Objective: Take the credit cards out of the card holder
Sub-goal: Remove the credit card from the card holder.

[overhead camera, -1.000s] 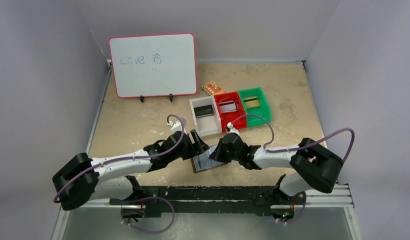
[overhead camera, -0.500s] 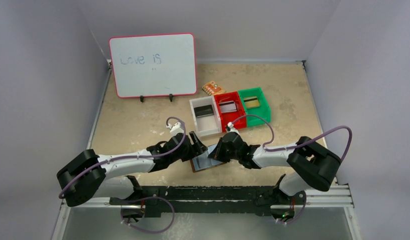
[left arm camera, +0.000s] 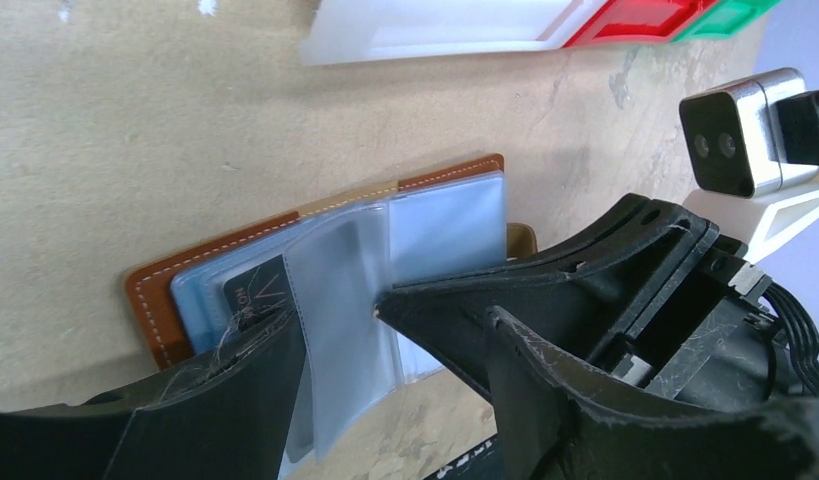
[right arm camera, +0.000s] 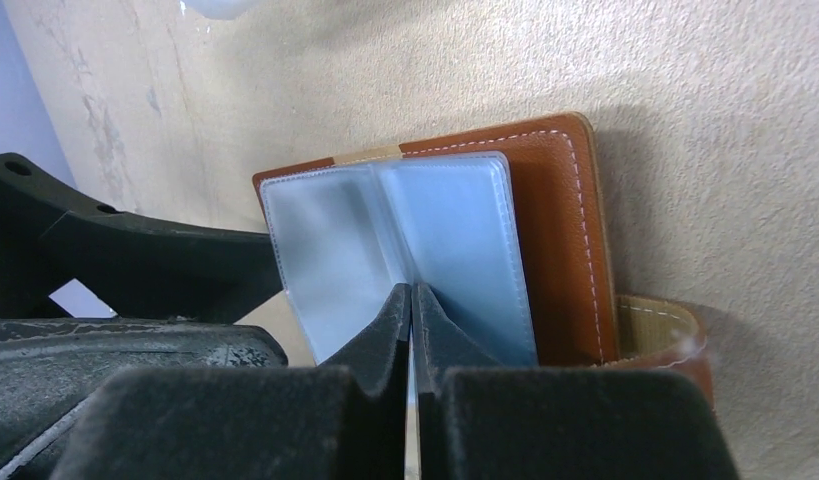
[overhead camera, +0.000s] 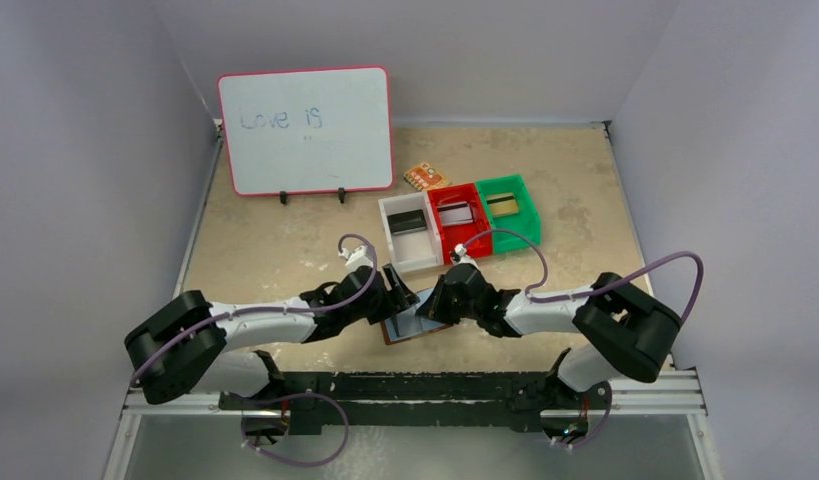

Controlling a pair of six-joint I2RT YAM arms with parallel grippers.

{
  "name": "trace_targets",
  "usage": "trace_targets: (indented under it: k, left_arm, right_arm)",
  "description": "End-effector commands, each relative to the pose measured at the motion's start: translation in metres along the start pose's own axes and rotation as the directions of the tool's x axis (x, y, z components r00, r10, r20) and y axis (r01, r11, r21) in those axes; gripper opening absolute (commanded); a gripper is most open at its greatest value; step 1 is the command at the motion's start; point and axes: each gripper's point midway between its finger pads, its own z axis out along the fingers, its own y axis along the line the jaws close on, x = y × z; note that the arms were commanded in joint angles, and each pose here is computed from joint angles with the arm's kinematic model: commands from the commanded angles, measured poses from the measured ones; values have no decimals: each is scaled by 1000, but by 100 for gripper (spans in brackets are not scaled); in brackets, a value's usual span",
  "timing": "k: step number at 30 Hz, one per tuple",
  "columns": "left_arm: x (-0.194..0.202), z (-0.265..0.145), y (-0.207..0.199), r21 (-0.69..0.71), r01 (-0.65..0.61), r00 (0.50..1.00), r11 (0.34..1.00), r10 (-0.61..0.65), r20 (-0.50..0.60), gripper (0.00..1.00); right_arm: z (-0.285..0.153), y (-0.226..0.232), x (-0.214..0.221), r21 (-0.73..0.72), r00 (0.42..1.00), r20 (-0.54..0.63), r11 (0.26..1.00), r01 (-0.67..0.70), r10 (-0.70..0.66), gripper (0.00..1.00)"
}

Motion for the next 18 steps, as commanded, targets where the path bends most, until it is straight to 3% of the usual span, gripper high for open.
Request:
trace_targets:
  k: [1, 4, 7, 15, 18]
  left_arm:
    - [4, 1, -27, 92, 6, 999, 996, -3, -34, 64]
    - [2, -1, -37, 120, 10, 999, 993, -6, -32, 60]
    - [0, -2, -45, 137, 4, 1000, 991, 0, -31, 55]
    - [5, 5, -64, 197, 8, 998, 980, 5, -66, 50]
    - [2, 7, -64, 179, 3, 999, 984, 7, -51, 49]
  right_arm:
    - [-9, -48, 15, 140, 996, -52, 987, 76, -69, 0]
    - [-21, -27, 3, 71, 997, -1, 994, 82, -83, 10]
    - [-36, -17, -9, 54, 995, 55, 996, 76, -79, 31]
    - [-70, -34, -30, 159, 985, 175, 987, -22, -6, 36]
    - [-77, -32, -33, 133, 980, 197, 991, -7, -20, 35]
